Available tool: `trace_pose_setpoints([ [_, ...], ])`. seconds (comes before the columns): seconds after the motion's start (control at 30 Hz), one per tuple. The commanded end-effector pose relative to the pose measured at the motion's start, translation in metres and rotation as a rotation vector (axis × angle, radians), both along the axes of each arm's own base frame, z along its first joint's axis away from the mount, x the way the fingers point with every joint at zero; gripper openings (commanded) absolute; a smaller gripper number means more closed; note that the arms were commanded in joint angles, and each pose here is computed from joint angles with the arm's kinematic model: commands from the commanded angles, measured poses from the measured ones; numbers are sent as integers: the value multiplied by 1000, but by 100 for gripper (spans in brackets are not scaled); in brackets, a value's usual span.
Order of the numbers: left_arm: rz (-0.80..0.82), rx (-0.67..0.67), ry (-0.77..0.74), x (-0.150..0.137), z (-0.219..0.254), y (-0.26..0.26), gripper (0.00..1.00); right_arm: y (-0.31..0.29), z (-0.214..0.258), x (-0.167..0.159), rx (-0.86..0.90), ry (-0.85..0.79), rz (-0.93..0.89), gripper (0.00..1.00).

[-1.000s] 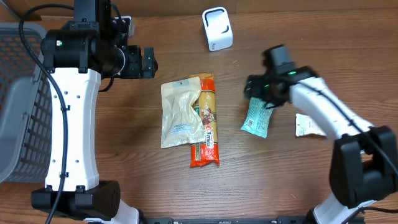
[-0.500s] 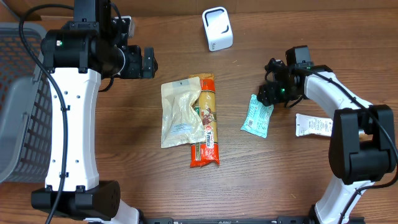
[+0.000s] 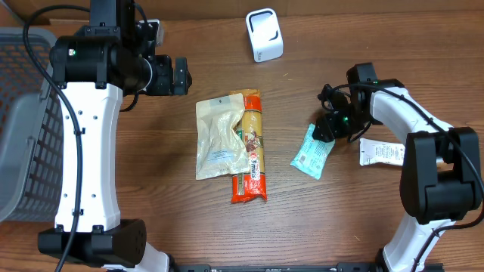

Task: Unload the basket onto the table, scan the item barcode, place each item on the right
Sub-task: 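Grasp the mint tissue pack by its edge with the right gripper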

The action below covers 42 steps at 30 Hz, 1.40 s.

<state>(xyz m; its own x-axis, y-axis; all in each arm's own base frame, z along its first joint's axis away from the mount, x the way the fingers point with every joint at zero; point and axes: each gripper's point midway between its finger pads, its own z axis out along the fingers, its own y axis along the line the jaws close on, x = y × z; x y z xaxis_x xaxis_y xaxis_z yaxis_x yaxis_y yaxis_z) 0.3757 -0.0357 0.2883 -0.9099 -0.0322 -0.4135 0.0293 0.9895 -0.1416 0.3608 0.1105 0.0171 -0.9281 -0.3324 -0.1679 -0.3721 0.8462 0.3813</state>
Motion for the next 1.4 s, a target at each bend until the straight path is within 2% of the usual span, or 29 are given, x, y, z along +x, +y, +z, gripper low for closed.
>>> trace_pose_setpoints([
  [0.0,-21,12,-4,1,0,0,100,11,5,-2,68,71,-118,48],
  [0.1,-21,12,-4,1,0,0,100,11,4,-5,65,123,-191,43],
  [0.17,-21,12,-4,1,0,0,100,11,3,-9,62,151,-219,43],
  [0.37,-21,12,-4,1,0,0,100,4,-21,-30,23,138,-125,55],
  [0.5,-21,12,-4,1,0,0,100,5,-37,-52,16,154,-48,55],
  [0.57,-21,12,-4,1,0,0,100,4,-42,-59,15,167,-44,47],
  [0.67,-21,12,-4,1,0,0,100,4,-44,-63,18,176,-50,20],
  [0.73,-21,12,-4,1,0,0,100,5,-44,-59,22,185,-97,7],
  [0.77,-21,12,-4,1,0,0,100,6,-43,-57,25,190,-124,4],
  [0.9,-21,12,-4,1,0,0,100,11,-40,-47,56,212,-240,4],
  [1.07,-21,12,-4,1,0,0,100,36,-11,-32,226,197,-218,4],
  [1.2,-21,12,-4,1,0,0,100,43,17,-7,286,141,-289,4],
  [1.37,-21,12,-4,1,0,0,99,42,62,25,324,-13,-385,4],
])
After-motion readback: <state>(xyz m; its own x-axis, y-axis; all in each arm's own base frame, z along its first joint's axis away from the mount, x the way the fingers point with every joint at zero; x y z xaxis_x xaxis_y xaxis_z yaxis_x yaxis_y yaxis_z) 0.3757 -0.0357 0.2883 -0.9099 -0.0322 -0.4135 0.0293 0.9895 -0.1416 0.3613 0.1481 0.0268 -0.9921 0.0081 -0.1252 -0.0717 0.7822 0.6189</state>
